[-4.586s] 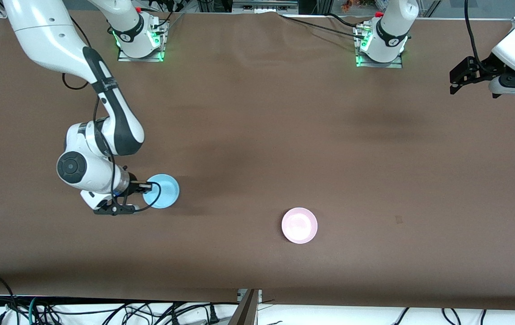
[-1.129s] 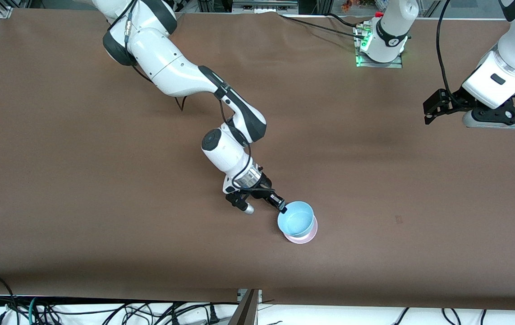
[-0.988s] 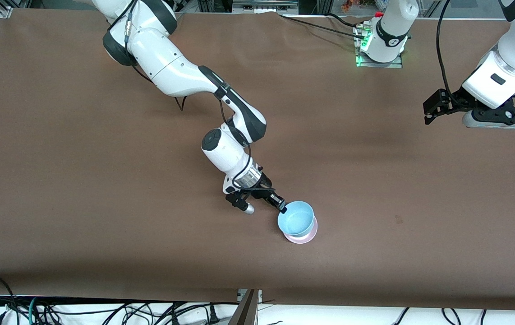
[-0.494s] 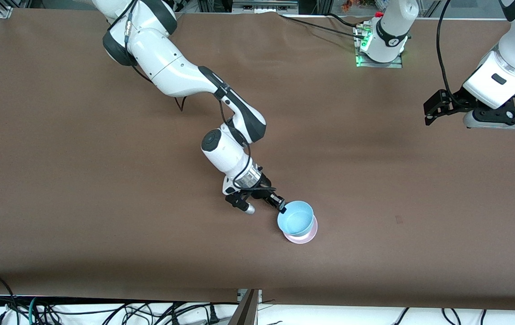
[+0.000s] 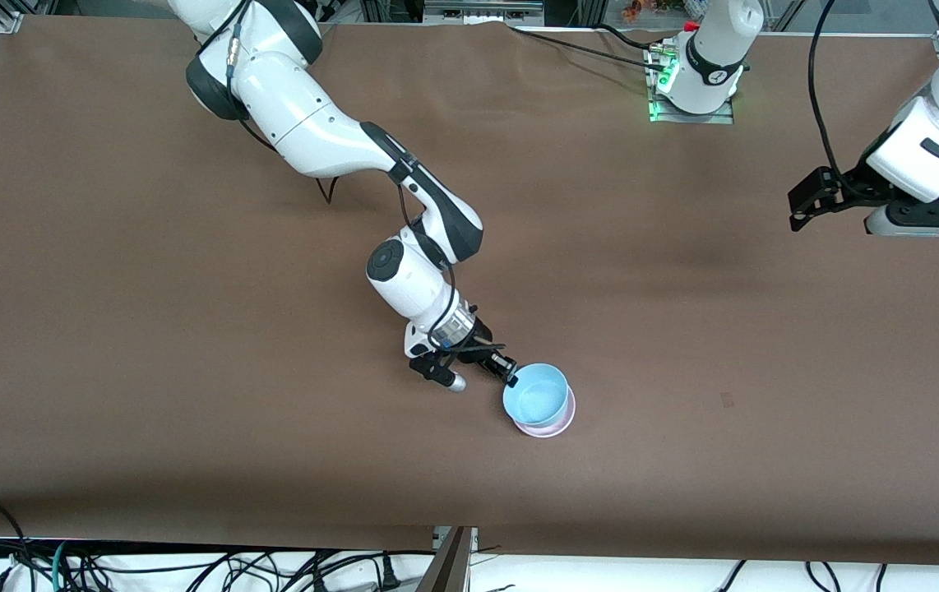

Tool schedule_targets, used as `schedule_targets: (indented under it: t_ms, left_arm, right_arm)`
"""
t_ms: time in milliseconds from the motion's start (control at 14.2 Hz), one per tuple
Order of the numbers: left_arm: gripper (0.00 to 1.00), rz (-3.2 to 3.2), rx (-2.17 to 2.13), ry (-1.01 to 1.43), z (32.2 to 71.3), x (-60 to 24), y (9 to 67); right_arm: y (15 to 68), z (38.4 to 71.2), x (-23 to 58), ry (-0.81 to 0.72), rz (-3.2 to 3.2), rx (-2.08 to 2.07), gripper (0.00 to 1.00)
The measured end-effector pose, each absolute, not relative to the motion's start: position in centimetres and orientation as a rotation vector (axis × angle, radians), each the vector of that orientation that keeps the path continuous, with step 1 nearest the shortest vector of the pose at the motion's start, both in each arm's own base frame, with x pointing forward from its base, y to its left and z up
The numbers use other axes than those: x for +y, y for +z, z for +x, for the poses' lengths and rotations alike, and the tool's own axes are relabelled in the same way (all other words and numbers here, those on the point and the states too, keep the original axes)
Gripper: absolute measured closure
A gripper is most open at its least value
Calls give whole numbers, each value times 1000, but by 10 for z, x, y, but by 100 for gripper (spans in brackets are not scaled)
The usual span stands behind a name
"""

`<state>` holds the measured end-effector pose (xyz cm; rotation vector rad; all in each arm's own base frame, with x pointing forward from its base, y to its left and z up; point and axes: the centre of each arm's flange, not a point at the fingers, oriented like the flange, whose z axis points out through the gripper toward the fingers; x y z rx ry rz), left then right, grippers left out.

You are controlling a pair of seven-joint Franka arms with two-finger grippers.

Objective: Stack pink and blue bowls on white bowl
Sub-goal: 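Lower the light blue bowl into the pink bowl and open the right gripper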

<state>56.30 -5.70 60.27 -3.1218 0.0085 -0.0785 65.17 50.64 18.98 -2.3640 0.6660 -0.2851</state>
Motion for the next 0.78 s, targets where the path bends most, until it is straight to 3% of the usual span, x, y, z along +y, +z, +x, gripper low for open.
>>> schedule_targets:
  t_ms: [564,635,776]
  left_arm:
    - [0,-3124,22,-86,562,-62,605]
    - [0,-3124,22,-86,562,-62,605]
    - [0,-3125,22,-84,562,-62,605]
  right_arm:
    - [196,656,506,-251,-2412,635,98]
    - [200,657,506,-248,-2413,632,94]
    - [209,660,508,-231,-2421,625,74]
